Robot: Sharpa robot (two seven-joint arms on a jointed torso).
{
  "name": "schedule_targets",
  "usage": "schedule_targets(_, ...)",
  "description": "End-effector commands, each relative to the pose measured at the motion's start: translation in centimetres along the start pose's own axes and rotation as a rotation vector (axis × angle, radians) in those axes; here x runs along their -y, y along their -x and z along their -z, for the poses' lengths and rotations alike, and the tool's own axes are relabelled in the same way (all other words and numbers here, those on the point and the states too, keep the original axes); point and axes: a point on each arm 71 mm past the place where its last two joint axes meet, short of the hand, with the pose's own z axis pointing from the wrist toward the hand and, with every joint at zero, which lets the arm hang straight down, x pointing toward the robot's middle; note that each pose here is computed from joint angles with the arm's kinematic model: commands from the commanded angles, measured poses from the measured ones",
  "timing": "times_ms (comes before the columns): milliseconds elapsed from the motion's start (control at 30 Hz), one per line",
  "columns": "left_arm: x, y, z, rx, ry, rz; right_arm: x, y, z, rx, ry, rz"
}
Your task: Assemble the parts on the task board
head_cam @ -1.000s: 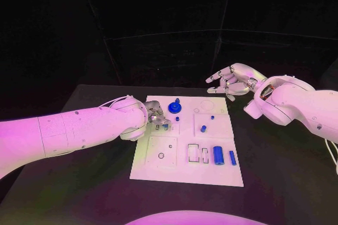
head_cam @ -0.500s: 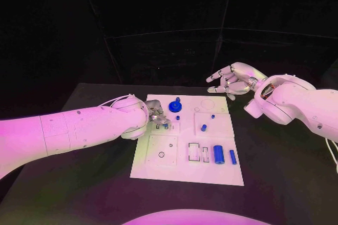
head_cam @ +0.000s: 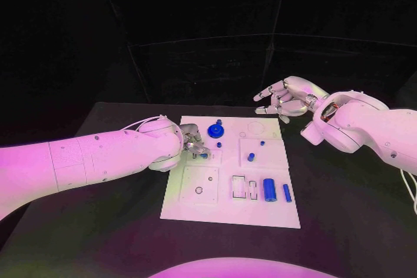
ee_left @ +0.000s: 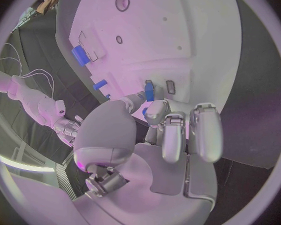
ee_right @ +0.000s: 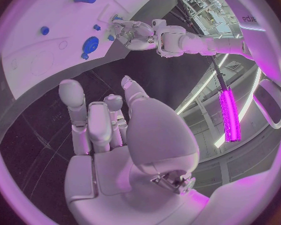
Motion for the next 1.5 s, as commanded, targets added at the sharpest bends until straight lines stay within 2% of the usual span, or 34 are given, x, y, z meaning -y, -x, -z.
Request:
schedule_targets(33, -0.34, -0.29, -0.03, -0.027, 0.021, -0.026, -0.14, 0.04, -0.05, -0.008, 0.009, 0.001)
schedule_targets(433, -0.34, -0.53, 0.03, -0.057, 0.025, -0.021, -0.17, -0.02, -0.12, -0.012, 0.011, 0.001)
schedule_targets(1500, -0.44, -0.53, -0.32, -0.084, 0.041, -0.021, -0.26, -0.13, -0.2, -0.018, 0.014, 0.0)
